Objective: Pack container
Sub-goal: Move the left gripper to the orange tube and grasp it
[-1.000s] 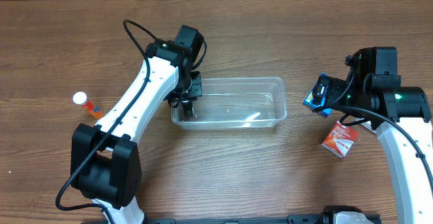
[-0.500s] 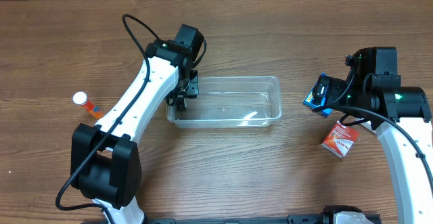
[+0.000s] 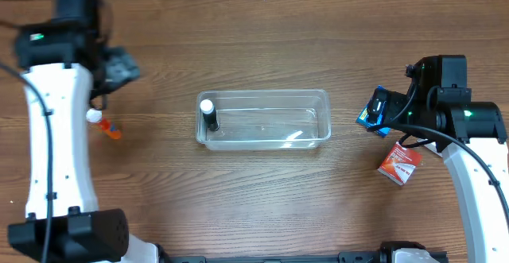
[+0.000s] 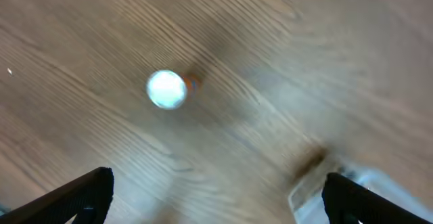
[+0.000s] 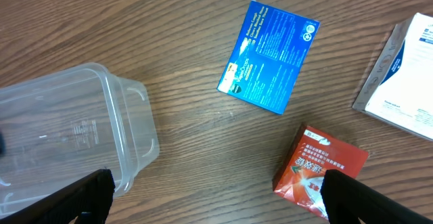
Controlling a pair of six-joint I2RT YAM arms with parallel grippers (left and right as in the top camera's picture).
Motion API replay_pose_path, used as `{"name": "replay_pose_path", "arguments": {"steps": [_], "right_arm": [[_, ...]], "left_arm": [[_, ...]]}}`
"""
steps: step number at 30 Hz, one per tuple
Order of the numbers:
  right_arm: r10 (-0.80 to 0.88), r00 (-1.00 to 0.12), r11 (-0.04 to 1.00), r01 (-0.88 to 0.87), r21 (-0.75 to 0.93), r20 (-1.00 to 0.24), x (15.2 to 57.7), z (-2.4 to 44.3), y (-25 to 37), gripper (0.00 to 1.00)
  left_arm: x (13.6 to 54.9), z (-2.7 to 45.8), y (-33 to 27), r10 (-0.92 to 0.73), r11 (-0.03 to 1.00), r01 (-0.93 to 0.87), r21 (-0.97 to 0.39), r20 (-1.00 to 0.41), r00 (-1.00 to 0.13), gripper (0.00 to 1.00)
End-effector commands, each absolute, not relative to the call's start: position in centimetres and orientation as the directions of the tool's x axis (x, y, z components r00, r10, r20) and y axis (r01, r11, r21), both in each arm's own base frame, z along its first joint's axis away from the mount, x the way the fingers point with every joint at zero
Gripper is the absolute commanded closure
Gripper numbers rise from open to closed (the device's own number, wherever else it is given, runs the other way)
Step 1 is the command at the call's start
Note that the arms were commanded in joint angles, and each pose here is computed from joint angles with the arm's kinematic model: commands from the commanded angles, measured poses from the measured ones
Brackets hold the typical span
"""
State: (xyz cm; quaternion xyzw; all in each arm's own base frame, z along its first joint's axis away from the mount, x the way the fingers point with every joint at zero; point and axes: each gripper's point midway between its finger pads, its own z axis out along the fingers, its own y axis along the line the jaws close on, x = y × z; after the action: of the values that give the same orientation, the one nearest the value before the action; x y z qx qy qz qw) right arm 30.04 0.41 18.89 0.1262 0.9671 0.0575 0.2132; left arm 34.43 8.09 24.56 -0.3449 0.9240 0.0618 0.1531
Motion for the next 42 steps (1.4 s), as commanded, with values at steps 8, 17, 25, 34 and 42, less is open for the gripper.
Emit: {"name": "replay_pose_path", "arguments": {"steps": [8,17,25,34,42], "right_arm": [[0.270,-0.856,0.961,0.211,0.179,-0.441,30.3,20.6,0.4,0.00],[0.270,-0.857,0.961,0.212,0.179,-0.439,30.3,20.6,0.4,0.00],[0.270,-0.857,0.961,0.212,0.179,-0.439,30.3,20.6,0.4,0.00],[0.270,-0.858,0.961,0.212,0.178,-0.437,30.2,20.6,0.4,0.00],[0.270,-0.858,0.961,0.212,0.178,-0.437,30.2,20.6,0.4,0.00]], "left_arm": [[32.3,13.7,12.4,-0.693,0.715,-0.699,-0.010,-0.147,-0.706,0.00],[33.4,10.4,14.6,-0.698,0.709,-0.705,-0.009,-0.152,-0.700,0.22],[33.3,8.8,13.6,-0.700,0.713,-0.700,-0.040,-0.104,-0.707,0.44],[34.0,8.6,13.8,-0.699,0.714,-0.698,-0.054,-0.129,-0.704,0.62],[33.5,9.9,12.5,-0.699,0.715,-0.691,-0.100,-0.093,-0.709,0.96]]}}
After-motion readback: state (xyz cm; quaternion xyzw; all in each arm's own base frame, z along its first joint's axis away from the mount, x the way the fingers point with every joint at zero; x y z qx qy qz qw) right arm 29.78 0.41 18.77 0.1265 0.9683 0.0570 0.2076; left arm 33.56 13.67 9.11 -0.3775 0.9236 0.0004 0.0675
